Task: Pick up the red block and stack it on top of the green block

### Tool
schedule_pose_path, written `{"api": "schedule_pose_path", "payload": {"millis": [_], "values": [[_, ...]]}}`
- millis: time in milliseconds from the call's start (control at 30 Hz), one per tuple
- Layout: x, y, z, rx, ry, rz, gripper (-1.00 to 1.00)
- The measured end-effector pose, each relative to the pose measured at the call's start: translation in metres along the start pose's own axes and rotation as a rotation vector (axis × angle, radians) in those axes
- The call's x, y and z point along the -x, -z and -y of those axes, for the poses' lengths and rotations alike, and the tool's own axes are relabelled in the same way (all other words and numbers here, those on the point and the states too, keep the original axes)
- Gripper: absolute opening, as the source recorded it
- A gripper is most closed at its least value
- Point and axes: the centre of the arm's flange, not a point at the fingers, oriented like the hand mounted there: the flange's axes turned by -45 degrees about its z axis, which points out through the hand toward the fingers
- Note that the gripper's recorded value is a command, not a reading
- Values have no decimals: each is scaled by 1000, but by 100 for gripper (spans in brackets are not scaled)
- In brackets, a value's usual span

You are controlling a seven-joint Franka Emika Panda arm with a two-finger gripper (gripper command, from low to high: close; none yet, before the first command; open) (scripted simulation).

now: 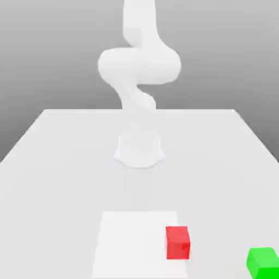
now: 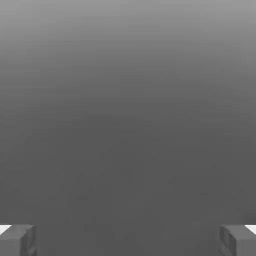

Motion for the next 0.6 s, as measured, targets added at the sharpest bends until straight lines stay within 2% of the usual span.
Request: {"api": "schedule_pose_path", "payload": {"millis": [300, 600], "values": [[59, -188, 32, 17, 9, 286, 0], [182, -326, 62, 9, 20, 567, 0]]}}
